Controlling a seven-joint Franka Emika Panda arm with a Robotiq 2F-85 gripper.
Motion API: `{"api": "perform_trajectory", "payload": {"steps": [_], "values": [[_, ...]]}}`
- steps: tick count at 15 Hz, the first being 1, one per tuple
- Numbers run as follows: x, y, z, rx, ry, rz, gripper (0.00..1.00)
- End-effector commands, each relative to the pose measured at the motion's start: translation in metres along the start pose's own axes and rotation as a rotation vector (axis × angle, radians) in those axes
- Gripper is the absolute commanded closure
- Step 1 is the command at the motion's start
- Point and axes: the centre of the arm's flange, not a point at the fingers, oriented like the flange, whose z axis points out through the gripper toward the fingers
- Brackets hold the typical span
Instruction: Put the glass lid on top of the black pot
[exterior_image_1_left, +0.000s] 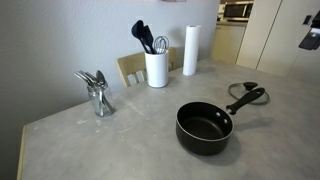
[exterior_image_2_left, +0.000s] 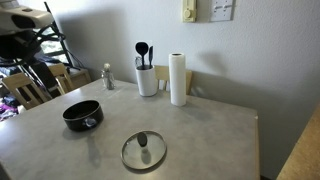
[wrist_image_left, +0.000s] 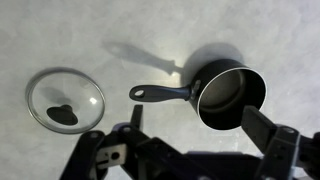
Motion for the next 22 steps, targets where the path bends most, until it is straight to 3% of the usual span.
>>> {"api": "perform_trajectory", "payload": {"steps": [1, 5, 9, 10, 13, 19, 22], "values": [[0.009, 0.016, 0.000, -0.101, 0.010, -0.148, 0.00], [0.019, 0.050, -0.006, -0.176, -0.047, -0.366, 0.00], [0.024, 0.107, -0.001, -0.118, -0.058, -0.582, 0.00], [0.008, 0.077, -0.006, -0.130, -0.043, -0.489, 0.00], [0.009, 0.101, -0.003, -0.111, -0.052, -0.542, 0.00], [0.019, 0.093, 0.002, -0.119, -0.059, -0.583, 0.00], [0.026, 0.099, 0.009, -0.159, -0.092, -0.640, 0.00]]}}
